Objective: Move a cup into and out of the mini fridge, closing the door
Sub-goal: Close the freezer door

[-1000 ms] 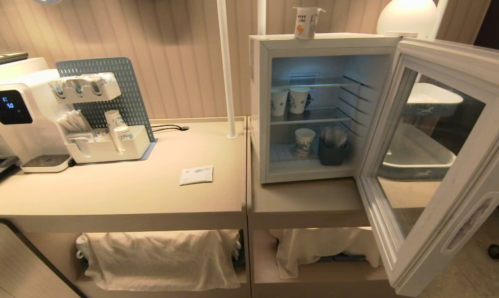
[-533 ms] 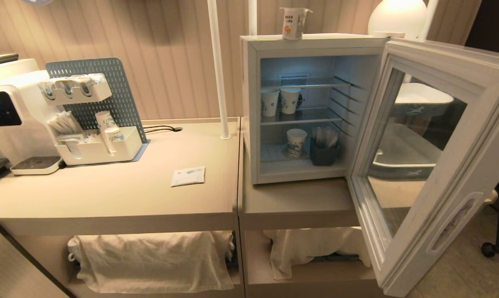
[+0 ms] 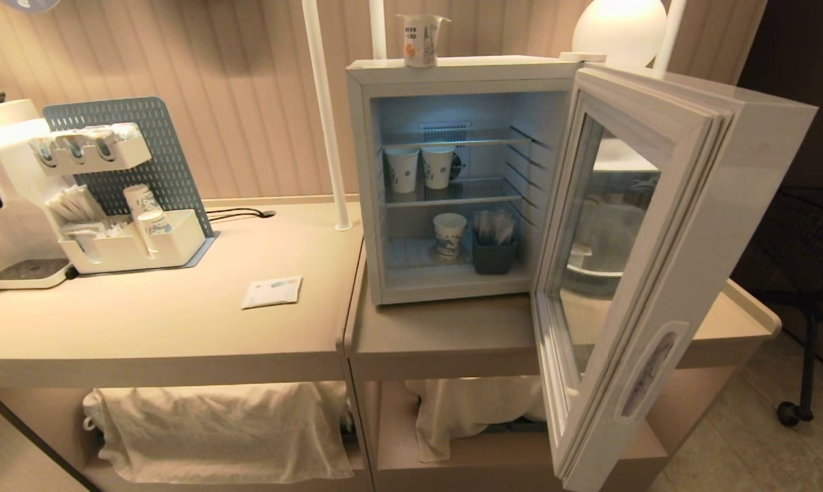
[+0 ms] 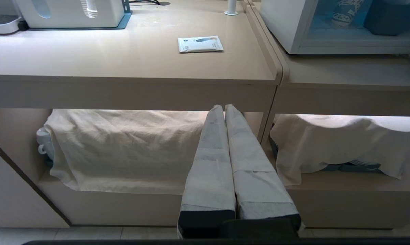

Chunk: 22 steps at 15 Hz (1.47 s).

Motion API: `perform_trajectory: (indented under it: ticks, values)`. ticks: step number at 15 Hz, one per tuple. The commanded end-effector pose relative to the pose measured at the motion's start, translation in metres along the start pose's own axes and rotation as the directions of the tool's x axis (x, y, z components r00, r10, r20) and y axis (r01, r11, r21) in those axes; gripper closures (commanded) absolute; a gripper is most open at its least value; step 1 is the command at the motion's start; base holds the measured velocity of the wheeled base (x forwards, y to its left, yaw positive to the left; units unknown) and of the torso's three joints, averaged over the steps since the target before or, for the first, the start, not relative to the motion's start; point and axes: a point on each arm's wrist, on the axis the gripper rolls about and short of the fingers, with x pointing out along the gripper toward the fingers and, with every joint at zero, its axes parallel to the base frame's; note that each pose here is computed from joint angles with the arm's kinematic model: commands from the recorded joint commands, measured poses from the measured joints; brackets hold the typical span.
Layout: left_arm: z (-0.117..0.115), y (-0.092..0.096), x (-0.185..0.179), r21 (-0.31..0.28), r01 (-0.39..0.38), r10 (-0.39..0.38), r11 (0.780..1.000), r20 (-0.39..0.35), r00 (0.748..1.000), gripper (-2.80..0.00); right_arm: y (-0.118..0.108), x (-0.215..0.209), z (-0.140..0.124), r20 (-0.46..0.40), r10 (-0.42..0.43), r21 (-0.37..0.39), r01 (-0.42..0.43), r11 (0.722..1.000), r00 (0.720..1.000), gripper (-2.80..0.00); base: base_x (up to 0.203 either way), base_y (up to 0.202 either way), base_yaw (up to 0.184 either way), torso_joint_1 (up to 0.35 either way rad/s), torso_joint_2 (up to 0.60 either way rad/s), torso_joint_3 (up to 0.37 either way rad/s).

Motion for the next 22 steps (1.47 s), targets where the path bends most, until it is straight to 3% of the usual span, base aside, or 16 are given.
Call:
perform_trajectory:
  ticks: [1, 3, 5, 7, 8, 9, 10, 13, 14, 16, 17, 18, 19, 20, 22]
  values:
    - [0.000, 0.000, 0.000, -0.001, -0.002, 0.002, 1.000, 0.000, 1.000, 0.00, 0.000, -0.006, 0.028, 0.044, 0.005, 0.025, -0.006, 1.000, 0.999, 0.00, 0.000, 0.000, 0.000, 0.000, 0.00, 0.000]
    - [0.000, 0.000, 0.000, -0.002, -0.002, 0.002, 1.000, 0.000, 1.000, 0.00, -0.001, 0.001, 0.065, -0.019, 0.037, 0.106, -0.034, 0.994, 0.999, 0.00, 0.000, 0.000, 0.000, 0.000, 0.00, 0.000]
    - [0.000, 0.000, 0.000, -0.002, -0.002, 0.002, 1.000, 0.000, 1.000, 0.00, 0.000, 0.036, 0.098, -0.186, 0.112, 0.220, -0.069, 0.973, 0.976, 0.00, 0.000, 0.000, 0.000, 0.000, 0.00, 0.000]
    - [0.000, 0.000, 0.000, -0.002, -0.002, 0.002, 1.000, 0.001, 1.000, 0.00, 0.004, 0.088, 0.113, -0.349, 0.242, 0.342, -0.118, 0.932, 0.905, 0.00, 0.000, 0.000, 0.000, 0.000, 0.00, 0.000]
    - [0.000, 0.000, 0.000, -0.002, 0.000, 0.000, 1.000, 0.001, 1.000, 0.00, 0.006, 0.113, 0.115, -0.386, 0.320, 0.402, -0.155, 0.903, 0.865, 0.00, 0.000, 0.000, 0.000, 0.000, 0.00, 0.000]
    - [0.000, 0.000, 0.000, -0.002, -0.002, 0.002, 1.000, 0.001, 1.000, 0.00, 0.009, 0.139, 0.114, -0.394, 0.419, 0.468, -0.213, 0.858, 0.818, 0.00, 0.000, 0.000, 0.000, 0.000, 0.00, 0.000]
    - [0.000, 0.000, 0.000, -0.002, -0.002, 0.002, 1.000, 0.001, 1.000, 0.00, 0.011, 0.162, 0.112, -0.375, 0.533, 0.536, -0.292, 0.792, 0.758, 0.00, 0.000, 0.000, 0.000, 0.000, 0.00, 0.000]
    - [0.000, 0.000, 0.000, -0.002, 0.000, 0.000, 1.000, 0.001, 1.000, 0.00, 0.007, 0.223, 0.097, -0.244, 0.812, 0.700, -0.484, 0.526, 0.530, 0.00, 0.000, 0.000, 0.000, 0.000, 0.00, 0.000]
    - [0.000, 0.000, 0.000, -0.002, -0.001, 0.001, 1.000, 0.001, 1.000, 0.00, 0.004, 0.240, 0.090, -0.211, 0.852, 0.724, -0.509, 0.465, 0.479, 0.00, 0.000, 0.000, 0.000, 0.000, 0.00, 0.000]
    - [0.000, 0.000, 0.000, -0.002, -0.002, 0.002, 1.000, 0.001, 1.000, 0.00, 0.003, 0.267, 0.078, -0.171, 0.897, 0.753, -0.533, 0.386, 0.408, 0.00, 0.000, 0.000, 0.000, 0.000, 0.00, 0.000]
    - [0.000, 0.000, 0.000, -0.002, -0.002, 0.002, 1.000, 0.001, 1.000, 0.00, 0.009, 0.274, 0.076, -0.173, 0.904, 0.757, -0.535, 0.376, 0.390, 0.00, 0.000, 0.000, 0.000, 0.000, 0.00, 0.000]
    - [0.000, 0.000, 0.000, -0.002, -0.002, 0.002, 1.000, 0.001, 1.000, 0.00, 0.020, 0.279, 0.077, -0.203, 0.888, 0.747, -0.522, 0.413, 0.412, 0.00, 0.000, 0.000, 0.000, 0.000, 0.00, 0.000]
    - [0.000, 0.000, 0.000, -0.002, -0.002, 0.002, 1.000, 0.001, 1.000, 0.00, 0.034, 0.283, 0.079, -0.237, 0.858, 0.731, -0.498, 0.467, 0.456, 0.00, 0.000, 0.000, 0.000, 0.000, 0.00, 0.000]
    - [0.000, 0.000, 0.000, -0.002, -0.002, 0.002, 1.000, 0.001, 1.000, 0.00, 0.049, 0.288, 0.083, -0.252, 0.833, 0.722, -0.477, 0.501, 0.493, 0.00, 0.000, 0.000, 0.000, 0.000, 0.00, 0.000]
    - [0.000, 0.000, 0.000, -0.002, 0.000, 0.000, 1.000, 0.001, 1.000, 0.00, 0.085, 0.300, 0.103, -0.225, 0.773, 0.720, -0.433, 0.542, 0.593, 0.00, 0.000, 0.000, 0.000, 0.000, 0.00, 0.000]
